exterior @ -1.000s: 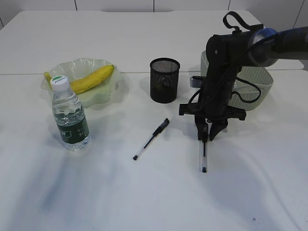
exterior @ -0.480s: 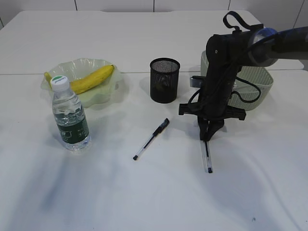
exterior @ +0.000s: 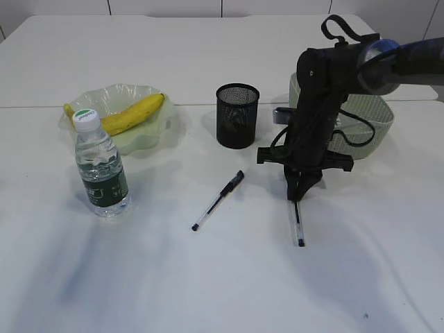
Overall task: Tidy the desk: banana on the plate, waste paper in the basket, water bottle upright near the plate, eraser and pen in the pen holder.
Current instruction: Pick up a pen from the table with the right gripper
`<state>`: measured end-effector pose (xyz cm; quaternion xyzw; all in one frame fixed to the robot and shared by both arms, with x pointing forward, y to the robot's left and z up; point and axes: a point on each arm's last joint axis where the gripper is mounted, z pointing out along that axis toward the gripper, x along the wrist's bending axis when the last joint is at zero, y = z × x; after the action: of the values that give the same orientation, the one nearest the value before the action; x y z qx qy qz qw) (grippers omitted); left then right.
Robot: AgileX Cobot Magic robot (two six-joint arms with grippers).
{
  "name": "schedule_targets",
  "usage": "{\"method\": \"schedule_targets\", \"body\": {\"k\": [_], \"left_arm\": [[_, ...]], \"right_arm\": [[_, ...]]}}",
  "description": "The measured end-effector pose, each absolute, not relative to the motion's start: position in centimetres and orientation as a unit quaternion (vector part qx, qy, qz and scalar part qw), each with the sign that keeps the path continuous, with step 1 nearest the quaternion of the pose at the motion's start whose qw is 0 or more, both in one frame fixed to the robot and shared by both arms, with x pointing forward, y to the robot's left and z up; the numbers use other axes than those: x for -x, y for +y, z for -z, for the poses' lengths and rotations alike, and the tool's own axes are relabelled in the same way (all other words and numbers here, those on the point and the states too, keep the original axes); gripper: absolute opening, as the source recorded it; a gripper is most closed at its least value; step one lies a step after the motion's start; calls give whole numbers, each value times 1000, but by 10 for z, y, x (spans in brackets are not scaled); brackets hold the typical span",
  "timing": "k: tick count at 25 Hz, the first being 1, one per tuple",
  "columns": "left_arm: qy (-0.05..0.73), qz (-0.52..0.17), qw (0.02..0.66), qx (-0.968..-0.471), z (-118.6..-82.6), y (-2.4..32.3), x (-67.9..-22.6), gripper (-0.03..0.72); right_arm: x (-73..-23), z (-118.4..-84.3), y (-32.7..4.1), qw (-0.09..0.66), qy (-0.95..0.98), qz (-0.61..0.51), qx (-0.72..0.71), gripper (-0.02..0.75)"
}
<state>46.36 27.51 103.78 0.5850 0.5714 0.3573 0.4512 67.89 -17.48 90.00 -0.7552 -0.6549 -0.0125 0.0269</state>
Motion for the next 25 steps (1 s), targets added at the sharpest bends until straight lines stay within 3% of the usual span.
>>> {"method": "schedule_targets", "body": {"k": [14,25], "left_arm": [[572,-357,451,-585,-1038,275,-464,276],[572,-356,450,-586,-1037,275,-463,276]], "right_arm": [[-699,-951,-174,-28,-662,69,746,63],[-704,-995,-177,-124,-673,132,717,63]]}}
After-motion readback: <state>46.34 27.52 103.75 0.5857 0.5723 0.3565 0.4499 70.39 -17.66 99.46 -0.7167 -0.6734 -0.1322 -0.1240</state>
